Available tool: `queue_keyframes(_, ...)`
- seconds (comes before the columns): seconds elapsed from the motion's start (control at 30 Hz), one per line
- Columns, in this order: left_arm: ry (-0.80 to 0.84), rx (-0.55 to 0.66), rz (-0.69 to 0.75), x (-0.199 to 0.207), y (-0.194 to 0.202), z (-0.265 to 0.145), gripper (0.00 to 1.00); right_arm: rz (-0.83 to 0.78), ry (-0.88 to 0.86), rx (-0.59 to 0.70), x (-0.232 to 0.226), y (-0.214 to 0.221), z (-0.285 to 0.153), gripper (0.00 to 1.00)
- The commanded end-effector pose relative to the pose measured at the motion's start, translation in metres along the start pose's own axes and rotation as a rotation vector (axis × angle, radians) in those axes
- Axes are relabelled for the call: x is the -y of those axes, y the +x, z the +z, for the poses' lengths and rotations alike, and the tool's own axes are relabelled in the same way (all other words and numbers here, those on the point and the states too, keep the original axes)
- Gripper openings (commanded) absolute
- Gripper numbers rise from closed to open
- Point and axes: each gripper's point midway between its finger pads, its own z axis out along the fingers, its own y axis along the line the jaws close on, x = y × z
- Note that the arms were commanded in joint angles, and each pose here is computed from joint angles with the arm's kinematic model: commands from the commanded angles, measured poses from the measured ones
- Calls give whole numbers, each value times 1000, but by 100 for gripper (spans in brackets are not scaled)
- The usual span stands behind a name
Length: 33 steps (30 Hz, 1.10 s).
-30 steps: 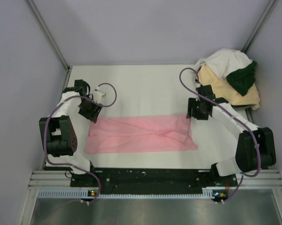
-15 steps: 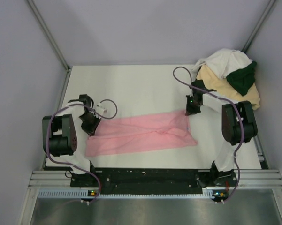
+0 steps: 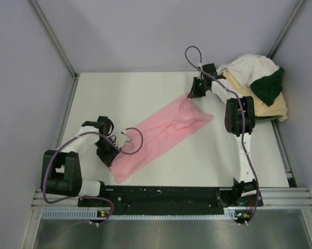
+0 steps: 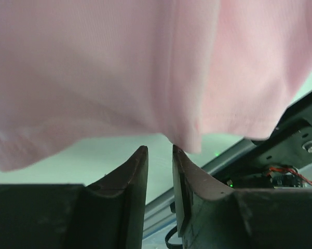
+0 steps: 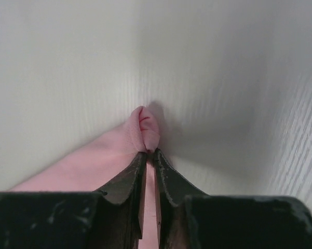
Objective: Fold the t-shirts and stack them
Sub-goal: Rotate the tshirt 75 degrees
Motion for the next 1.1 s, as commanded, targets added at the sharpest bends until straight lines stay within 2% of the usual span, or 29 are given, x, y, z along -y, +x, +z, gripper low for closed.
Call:
queue_keyframes(0.0, 33, 20, 65, 20, 8, -21, 34, -28, -78, 104, -31, -53, -29, 18)
queue_keyframes(0.13, -15, 50, 86, 15, 1, -51, 49, -140, -21, 198, -38, -77, -78, 43)
queue_keyframes(0.2, -51, 106, 95, 7, -15, -69, 52, -168, 64, 210, -28, -71, -101, 51)
queue_keyframes(0.27, -117, 167, 80, -8, -33, -82, 55, -156, 170, 220, -10, -58, -125, 58)
queue_keyframes(0.37, -208, 249, 32, -38, -62, -91, 59, -90, 249, 180, 13, -19, -145, 59)
queue_keyframes(0.43, -212, 286, -23, -53, -80, -92, 59, -39, 288, 129, 29, 11, -146, 56)
queue_keyframes(0.57, -214, 293, -122, -82, -100, -84, 51, 54, 315, 52, 56, 57, -136, 48)
queue_keyframes(0.77, -176, 217, -165, -93, -89, -42, 43, 139, 247, -10, 66, 79, -106, 45)
queue_keyframes(0.83, -159, 188, -167, -88, -78, -27, 43, 153, 211, -28, 65, 80, -95, 37)
queue_keyframes(0.97, -89, 133, -163, -64, -54, -6, 31, 164, 191, -38, 66, 72, -80, 9)
queue_keyframes(1.07, -20, 97, -124, -37, -34, 10, 28, 176, 150, -30, 66, 52, -68, 0)
